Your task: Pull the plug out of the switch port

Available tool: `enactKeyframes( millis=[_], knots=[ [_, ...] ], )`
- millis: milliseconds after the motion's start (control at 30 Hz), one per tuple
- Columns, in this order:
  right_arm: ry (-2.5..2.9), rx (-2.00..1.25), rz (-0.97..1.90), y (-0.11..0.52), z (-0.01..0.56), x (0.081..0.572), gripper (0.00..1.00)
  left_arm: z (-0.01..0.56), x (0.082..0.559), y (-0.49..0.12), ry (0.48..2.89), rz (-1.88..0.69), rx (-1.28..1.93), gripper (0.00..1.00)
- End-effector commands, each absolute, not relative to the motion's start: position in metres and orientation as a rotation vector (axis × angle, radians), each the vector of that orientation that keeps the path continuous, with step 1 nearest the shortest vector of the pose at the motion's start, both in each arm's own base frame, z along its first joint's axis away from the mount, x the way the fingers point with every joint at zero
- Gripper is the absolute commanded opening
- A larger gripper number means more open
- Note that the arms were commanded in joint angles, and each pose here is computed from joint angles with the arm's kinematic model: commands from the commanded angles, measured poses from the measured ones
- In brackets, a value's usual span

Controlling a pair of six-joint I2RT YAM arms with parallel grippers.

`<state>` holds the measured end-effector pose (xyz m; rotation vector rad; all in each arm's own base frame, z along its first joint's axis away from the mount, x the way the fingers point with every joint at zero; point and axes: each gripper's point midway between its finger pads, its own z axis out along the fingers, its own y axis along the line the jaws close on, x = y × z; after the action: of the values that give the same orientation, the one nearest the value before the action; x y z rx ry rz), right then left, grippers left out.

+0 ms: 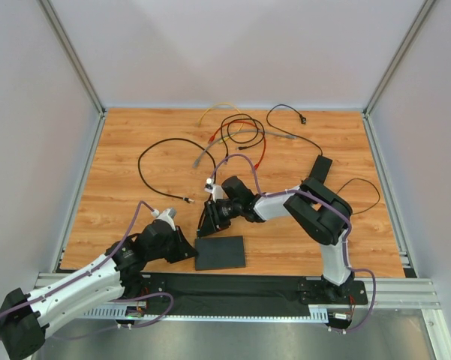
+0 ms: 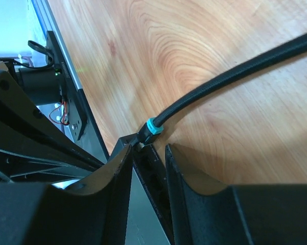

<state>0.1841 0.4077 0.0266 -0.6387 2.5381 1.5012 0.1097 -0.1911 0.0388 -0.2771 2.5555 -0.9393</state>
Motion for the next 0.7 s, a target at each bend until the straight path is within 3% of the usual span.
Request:
enactKeyframes(
  millis=[0, 667],
  knots=[
    [2.518, -0.674, 1.535, 0.417, 0.032, 0.184, 0.34, 0.038, 0.109, -0.193, 2.558, -0.954, -0.283, 0.14],
    [2.564, -0.624, 1.595, 0.422, 0.022, 0.181, 0.35, 0.037, 0.108, -0.193, 2.554, -0.966, -0.277, 0.14]
  ],
)
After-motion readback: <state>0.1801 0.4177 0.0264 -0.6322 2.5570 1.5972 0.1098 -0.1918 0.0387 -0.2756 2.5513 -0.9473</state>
